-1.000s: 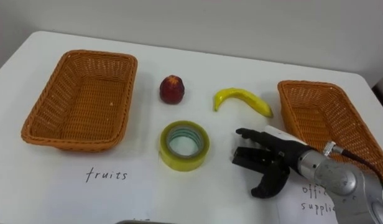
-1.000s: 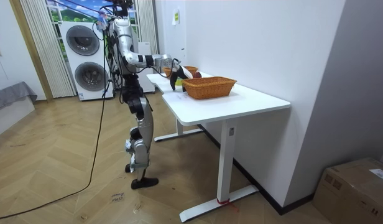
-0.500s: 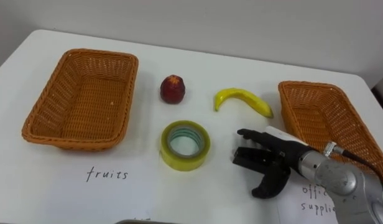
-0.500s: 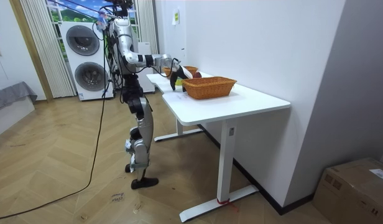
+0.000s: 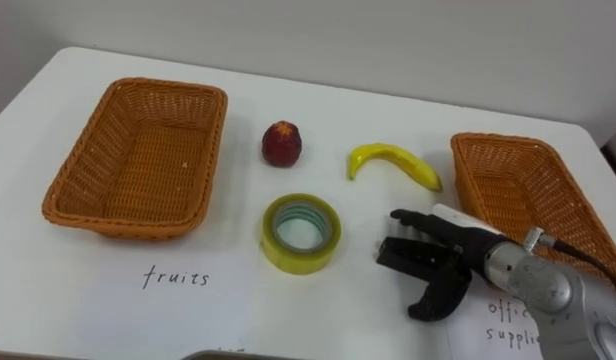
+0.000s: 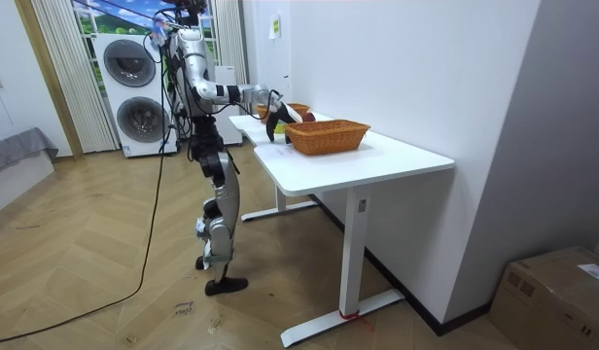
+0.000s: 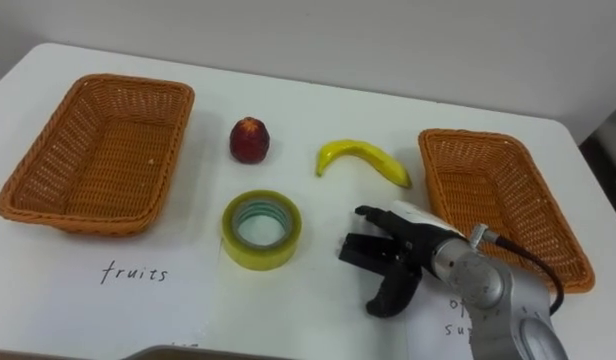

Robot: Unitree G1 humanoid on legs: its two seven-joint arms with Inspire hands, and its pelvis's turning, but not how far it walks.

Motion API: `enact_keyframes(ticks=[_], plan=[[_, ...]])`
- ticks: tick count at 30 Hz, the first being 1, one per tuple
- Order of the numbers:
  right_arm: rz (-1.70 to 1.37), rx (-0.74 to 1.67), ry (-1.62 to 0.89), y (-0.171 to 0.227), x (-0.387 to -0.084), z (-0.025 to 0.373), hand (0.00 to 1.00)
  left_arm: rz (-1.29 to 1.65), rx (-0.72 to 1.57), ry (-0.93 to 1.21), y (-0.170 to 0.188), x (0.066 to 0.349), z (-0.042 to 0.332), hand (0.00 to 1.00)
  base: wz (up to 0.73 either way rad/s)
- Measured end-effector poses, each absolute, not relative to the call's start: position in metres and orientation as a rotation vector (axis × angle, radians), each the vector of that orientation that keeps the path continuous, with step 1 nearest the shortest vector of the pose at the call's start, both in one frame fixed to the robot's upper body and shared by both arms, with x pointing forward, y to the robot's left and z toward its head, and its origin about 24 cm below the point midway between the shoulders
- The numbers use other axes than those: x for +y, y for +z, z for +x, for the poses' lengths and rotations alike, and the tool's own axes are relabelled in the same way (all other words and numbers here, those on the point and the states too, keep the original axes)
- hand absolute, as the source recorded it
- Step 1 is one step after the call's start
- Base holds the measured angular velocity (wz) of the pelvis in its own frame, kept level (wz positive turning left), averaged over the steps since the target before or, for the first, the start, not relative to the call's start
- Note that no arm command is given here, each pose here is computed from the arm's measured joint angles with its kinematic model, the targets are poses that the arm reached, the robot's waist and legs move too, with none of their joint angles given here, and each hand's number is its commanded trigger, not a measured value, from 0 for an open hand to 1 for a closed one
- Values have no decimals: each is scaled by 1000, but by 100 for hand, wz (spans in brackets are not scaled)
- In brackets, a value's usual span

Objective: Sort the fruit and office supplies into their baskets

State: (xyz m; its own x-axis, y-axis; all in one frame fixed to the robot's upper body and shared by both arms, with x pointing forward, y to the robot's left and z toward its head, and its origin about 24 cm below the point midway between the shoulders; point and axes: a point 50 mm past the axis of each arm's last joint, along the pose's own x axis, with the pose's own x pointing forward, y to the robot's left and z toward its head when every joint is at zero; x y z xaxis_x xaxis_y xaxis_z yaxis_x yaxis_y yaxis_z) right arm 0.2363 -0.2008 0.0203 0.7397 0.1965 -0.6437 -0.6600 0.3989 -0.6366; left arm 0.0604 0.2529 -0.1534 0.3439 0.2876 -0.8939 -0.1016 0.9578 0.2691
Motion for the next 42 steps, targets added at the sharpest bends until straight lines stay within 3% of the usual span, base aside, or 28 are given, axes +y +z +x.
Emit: enact_keyframes(ticks=[26, 27, 28, 29, 31, 42], plan=[[-1027, 569, 560, 15, -205, 242, 0, 211, 1216, 284, -153, 254, 62, 0, 1], [-1026, 572, 559, 15, -205, 242, 20, 212, 1217, 285, -153, 254, 61, 0, 7], [-1024, 577, 557, 14, -205, 242, 59, 215, 1224, 289, -153, 254, 61, 0, 6], [-1023, 581, 557, 14, -204, 242, 77, 218, 1229, 295, -153, 255, 61, 0, 6], [-1024, 583, 555, 14, -204, 242, 97, 220, 1234, 298, -153, 255, 60, 0, 3], [-1142, 566, 461, 18, -206, 252, 100, 231, 1238, 306, -153, 255, 61, 0, 3]])
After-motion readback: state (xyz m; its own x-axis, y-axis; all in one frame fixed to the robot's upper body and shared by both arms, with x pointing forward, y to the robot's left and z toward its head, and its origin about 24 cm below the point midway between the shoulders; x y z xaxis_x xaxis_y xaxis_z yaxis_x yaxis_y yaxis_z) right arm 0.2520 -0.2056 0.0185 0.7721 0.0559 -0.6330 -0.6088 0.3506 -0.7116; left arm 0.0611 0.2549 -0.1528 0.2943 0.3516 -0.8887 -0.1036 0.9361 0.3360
